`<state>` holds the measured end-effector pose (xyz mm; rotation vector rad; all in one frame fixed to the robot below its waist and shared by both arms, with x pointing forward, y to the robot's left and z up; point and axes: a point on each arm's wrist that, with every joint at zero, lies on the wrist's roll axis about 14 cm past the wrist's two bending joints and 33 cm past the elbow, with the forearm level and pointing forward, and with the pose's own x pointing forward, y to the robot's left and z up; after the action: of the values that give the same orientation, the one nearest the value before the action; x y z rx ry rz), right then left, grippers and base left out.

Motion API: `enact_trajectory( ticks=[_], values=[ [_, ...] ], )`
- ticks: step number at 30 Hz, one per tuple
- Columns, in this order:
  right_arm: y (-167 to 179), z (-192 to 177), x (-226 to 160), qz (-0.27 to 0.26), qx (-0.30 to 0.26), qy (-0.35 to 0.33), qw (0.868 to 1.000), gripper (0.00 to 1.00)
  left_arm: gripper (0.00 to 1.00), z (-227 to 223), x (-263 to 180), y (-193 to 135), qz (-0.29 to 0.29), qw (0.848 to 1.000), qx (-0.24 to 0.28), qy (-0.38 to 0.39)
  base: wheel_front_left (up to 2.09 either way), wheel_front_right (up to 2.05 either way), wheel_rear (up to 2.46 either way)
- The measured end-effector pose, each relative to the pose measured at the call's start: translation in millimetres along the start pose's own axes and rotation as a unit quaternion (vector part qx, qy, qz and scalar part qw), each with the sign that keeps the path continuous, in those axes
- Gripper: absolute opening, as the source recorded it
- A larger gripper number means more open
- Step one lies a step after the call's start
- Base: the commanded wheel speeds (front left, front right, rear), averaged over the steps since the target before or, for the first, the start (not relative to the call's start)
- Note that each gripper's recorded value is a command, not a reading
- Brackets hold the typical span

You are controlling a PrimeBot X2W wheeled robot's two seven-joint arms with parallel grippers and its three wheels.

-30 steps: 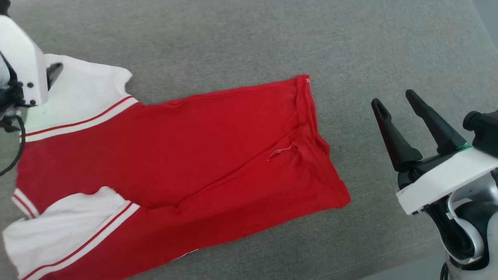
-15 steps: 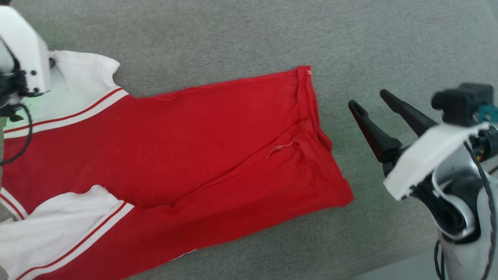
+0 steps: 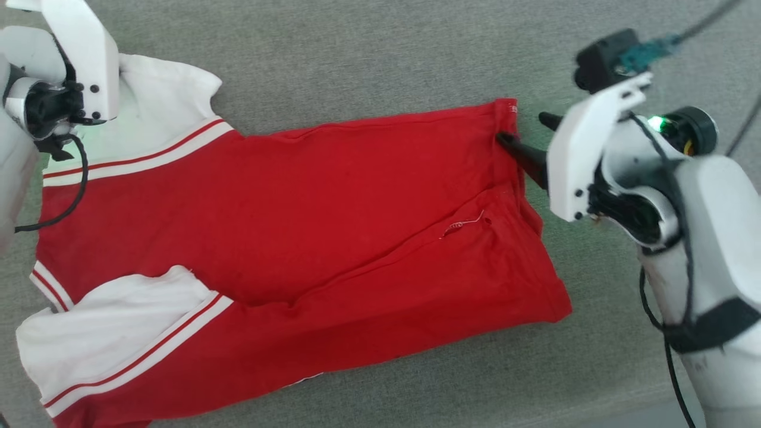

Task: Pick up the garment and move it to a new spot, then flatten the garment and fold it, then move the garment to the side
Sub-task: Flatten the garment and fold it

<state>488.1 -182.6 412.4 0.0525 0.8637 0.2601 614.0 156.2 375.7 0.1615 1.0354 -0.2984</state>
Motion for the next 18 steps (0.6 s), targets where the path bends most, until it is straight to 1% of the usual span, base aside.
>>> enact_trajectory(
  ticks=[4,7,8,9,10,12,18],
  values=[
    [8,-13,18,0.011,-0.007,0.068,0.998,1.0,0.0,1,-2,1,0.001,1.0,0.001,-0.004,0.0,0.0,0.0],
    [10,-15,24,0.012,-0.016,0.104,0.994,1.0,0.0,0,-3,2,0.003,1.0,0.0,-0.008,0.0,0.0,0.0],
    [11,-16,26,0.012,-0.023,0.112,0.993,0.47,0.0,0,-3,2,0.003,1.0,-0.001,-0.009,0.0,0.0,0.0],
    [12,-15,28,0.012,-0.026,0.116,0.993,0.18,0.0,0,-3,2,0.003,1.0,-0.002,-0.012,0.0,0.0,0.0],
    [12,-16,30,0.012,-0.029,0.12,0.992,0.0,0.0,0,-4,2,0.003,1.0,-0.002,-0.012,0.0,0.0,0.0],
    [13,-14,32,0.014,-0.036,0.122,0.992,0.0,0.0,0,-5,2,0.001,1.0,-0.004,-0.018,0.0,0.0,0.0],
    [13,-5,31,0.018,-0.042,0.098,0.994,0.0,0.0,2,-17,7,0.0,0.999,-0.017,-0.031,0.0,0.0,0.0]
  ],
)
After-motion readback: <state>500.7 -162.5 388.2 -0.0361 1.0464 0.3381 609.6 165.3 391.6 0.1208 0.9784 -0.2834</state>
